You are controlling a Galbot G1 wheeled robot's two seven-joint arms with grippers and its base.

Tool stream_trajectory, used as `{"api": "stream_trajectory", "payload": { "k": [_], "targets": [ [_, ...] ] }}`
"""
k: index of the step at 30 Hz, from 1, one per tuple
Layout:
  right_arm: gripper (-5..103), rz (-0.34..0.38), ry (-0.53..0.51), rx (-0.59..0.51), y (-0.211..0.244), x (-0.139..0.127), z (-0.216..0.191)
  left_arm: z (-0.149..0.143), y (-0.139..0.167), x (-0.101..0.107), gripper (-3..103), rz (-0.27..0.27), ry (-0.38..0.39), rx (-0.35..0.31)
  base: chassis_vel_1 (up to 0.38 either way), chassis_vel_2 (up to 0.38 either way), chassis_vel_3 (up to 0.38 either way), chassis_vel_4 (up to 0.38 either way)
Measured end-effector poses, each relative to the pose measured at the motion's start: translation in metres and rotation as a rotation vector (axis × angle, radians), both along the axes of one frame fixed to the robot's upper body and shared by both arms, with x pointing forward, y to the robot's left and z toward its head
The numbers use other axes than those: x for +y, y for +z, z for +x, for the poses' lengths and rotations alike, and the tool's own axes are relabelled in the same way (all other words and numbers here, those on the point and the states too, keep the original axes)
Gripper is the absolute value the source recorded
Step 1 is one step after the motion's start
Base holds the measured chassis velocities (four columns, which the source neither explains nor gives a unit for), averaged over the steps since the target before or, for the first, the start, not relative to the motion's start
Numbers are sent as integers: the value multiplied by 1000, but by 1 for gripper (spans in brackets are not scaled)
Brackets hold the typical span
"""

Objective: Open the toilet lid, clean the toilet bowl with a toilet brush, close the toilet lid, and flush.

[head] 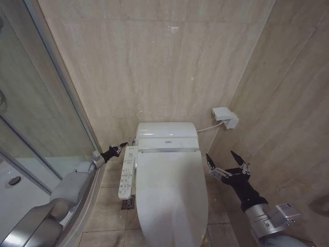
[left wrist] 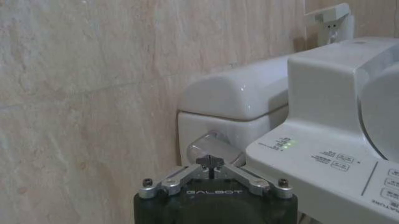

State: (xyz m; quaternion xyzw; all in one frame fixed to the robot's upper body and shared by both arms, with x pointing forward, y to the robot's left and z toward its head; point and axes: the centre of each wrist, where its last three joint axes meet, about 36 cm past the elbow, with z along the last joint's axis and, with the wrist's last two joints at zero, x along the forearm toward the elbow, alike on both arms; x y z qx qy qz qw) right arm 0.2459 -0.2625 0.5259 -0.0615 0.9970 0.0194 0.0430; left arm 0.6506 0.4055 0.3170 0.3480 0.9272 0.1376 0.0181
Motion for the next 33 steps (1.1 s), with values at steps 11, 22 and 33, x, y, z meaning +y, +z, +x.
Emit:
{"api": "stream_trajectory", "payload": {
  "k": [11,22,33],
  "targets": [
    [100,0,0,0,0,0,0,7,6,-8,0,-6,-12,-14,0,0,0,0],
    [100,0,0,0,0,0,0,7,-2,-17,0,3,-45,16,0,0,0,0],
    [100,0,0,0,0,0,0,6,-8,-11,0,5,-40,52,0,0,0,0]
  ]
}}
